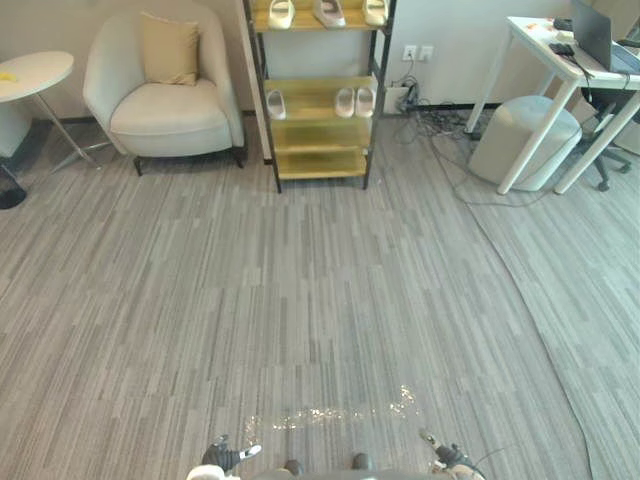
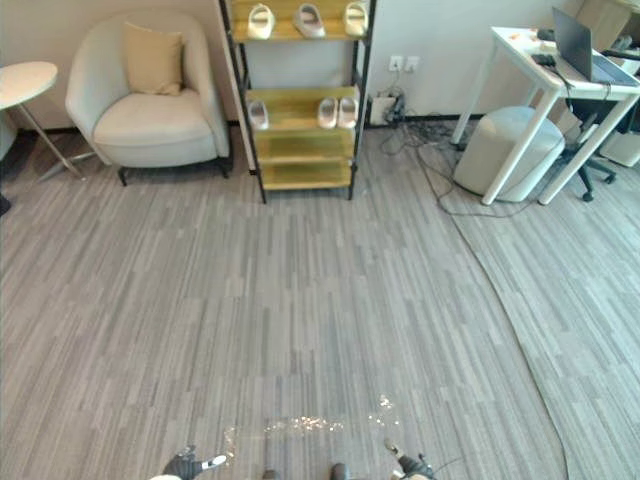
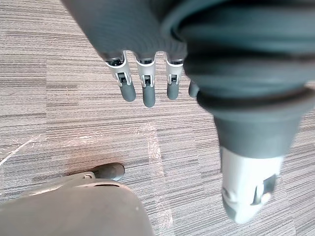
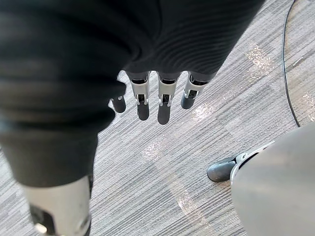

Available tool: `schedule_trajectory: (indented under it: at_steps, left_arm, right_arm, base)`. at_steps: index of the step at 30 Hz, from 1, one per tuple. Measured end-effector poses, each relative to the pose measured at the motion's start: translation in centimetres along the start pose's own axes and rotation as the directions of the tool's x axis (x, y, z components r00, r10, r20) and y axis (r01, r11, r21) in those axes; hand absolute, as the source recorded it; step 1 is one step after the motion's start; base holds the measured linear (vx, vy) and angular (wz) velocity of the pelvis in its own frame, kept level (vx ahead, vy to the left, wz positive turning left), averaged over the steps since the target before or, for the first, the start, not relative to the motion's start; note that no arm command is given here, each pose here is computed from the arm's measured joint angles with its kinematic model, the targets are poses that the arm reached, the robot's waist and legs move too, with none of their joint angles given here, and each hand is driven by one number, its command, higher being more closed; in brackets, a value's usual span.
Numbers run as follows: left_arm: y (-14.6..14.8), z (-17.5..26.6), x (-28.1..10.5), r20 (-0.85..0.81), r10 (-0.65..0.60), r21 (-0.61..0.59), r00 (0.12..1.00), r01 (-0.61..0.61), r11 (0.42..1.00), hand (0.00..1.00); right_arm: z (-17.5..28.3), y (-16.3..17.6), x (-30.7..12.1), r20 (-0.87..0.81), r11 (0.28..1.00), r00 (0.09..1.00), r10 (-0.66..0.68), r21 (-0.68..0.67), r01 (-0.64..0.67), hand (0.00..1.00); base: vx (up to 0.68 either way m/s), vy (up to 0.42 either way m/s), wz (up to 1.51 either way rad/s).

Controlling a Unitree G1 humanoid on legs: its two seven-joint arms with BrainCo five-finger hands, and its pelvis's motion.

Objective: Organize the slippers on the shoe rack

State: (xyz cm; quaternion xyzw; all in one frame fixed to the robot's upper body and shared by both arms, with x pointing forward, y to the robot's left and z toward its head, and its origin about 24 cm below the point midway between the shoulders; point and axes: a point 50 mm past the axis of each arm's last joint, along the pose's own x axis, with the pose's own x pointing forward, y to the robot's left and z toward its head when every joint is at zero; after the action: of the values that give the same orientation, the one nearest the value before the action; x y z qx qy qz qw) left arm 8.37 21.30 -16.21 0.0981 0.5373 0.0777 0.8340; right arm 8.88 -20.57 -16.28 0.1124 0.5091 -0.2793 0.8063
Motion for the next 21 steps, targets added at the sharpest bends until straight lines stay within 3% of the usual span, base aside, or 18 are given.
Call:
schedule_trajectory:
  at_steps: [12, 16, 21]
  left_arm:
    - [1.1, 1.8, 0.4, 0.042, 0.033, -0.054, 0.999, -0.031, 0.998, 0.00]
    - [1.0, 1.9, 0.2, 0.058, 0.056, -0.165, 0.997, -0.046, 0.985, 0.00]
    - [1.0, 2.1, 0.1, 0.073, 0.061, -0.193, 0.995, -0.045, 0.980, 0.00]
  right_arm:
    - [0.6, 0.7, 0.0, 0.020, 1.000, 1.000, 0.019, 0.014, -0.019, 0.00]
    - [1.2, 0.6, -0.2, 0.069, 1.000, 0.997, 0.026, 0.003, -0.026, 0.00]
    - [1.7, 0.7, -0.3, 0.098, 1.000, 0.995, 0.029, 0.001, -0.029, 0.00]
  base:
    - [0.00, -0.014, 0.08]
    - [0.04, -0.030, -0.29]
    - [0.23, 0.105, -0.05]
